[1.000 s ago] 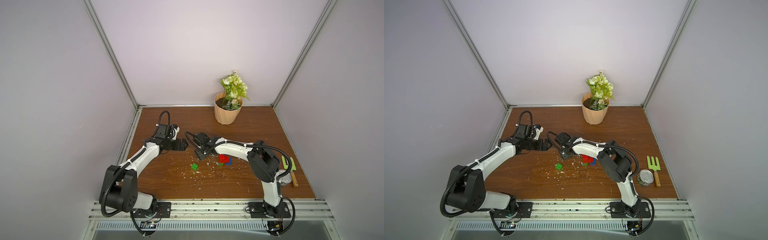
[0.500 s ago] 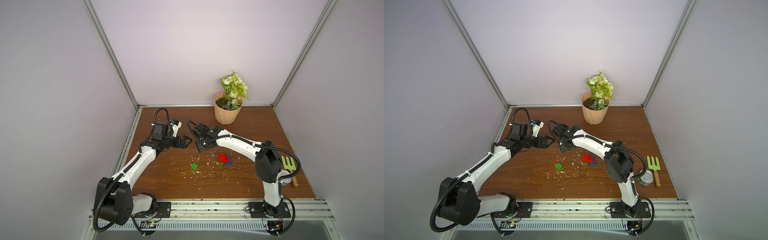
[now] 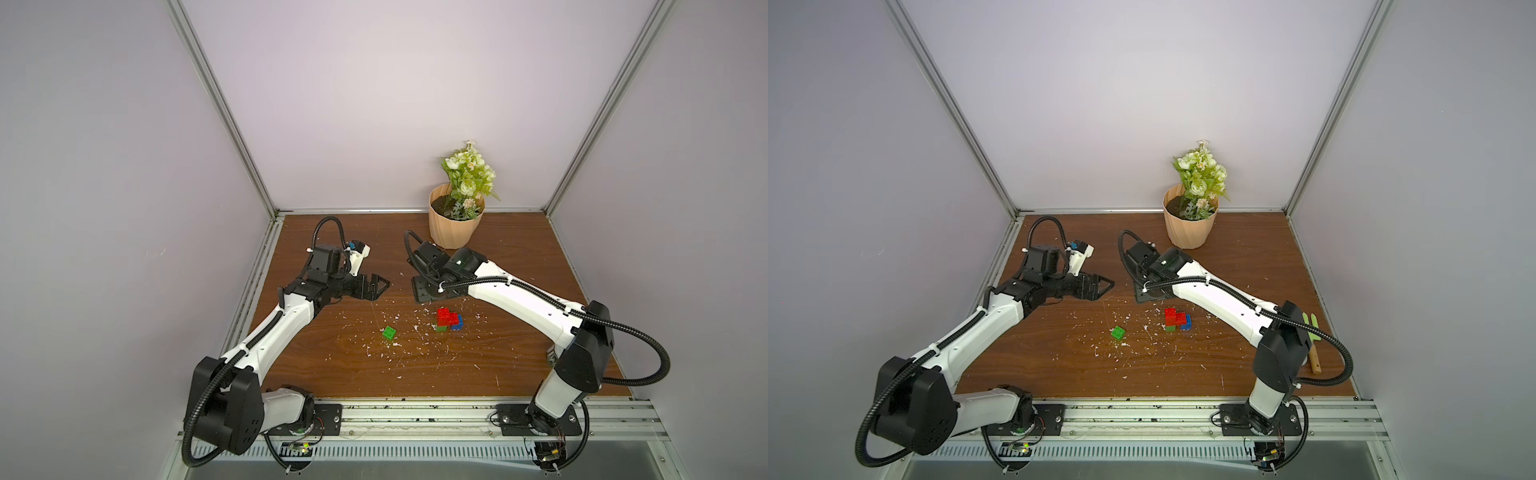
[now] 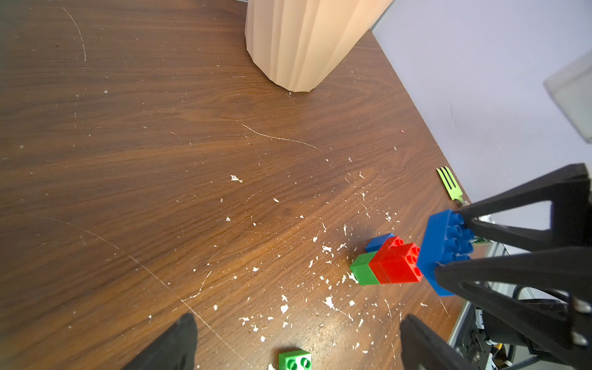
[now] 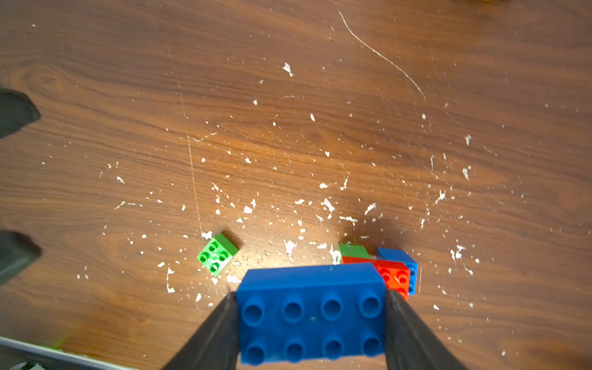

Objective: Assemble a giraffe with lego
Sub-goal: Pick up the lego brick from the center of the board, then assemble the lego brick with the lego brick.

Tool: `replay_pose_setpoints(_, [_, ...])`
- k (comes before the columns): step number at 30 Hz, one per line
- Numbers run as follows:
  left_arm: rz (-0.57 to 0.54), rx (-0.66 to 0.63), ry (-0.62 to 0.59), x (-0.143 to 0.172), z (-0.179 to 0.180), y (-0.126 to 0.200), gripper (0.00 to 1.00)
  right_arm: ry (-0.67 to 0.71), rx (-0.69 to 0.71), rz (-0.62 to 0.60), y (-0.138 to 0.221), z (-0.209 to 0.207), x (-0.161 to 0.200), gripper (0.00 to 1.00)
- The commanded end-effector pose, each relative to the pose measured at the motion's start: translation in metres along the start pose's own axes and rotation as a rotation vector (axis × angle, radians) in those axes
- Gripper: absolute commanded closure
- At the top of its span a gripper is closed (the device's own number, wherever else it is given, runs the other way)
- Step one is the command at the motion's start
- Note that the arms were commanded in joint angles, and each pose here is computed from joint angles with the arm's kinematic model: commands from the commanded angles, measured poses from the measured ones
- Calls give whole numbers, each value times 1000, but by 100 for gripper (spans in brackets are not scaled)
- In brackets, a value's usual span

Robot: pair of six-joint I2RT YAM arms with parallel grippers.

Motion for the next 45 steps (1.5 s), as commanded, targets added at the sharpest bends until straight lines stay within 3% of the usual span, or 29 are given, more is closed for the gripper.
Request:
replay_pose_setpoints(1, [-2,26,-15,2,-8,1,1,-57,24,15,7,-12,11,43])
replay_pose_setpoints(12, [4,24,-15,2,-8,-1,1,-80,14,59,-5,-17,34,43])
replay_pose_setpoints(45, [1,11,-20,2,-6,0,1,-64,60,119,-34,-21,52,43])
Point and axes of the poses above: each gripper's point midway between its finger pads, its own y axis back along the fingers, its own z axis along the line the jaws close on, x = y × z, the point moved 2 cm from there along y, back along the fingers, and after that the axes turned 7 degrees about y, right-handed, at the moved point
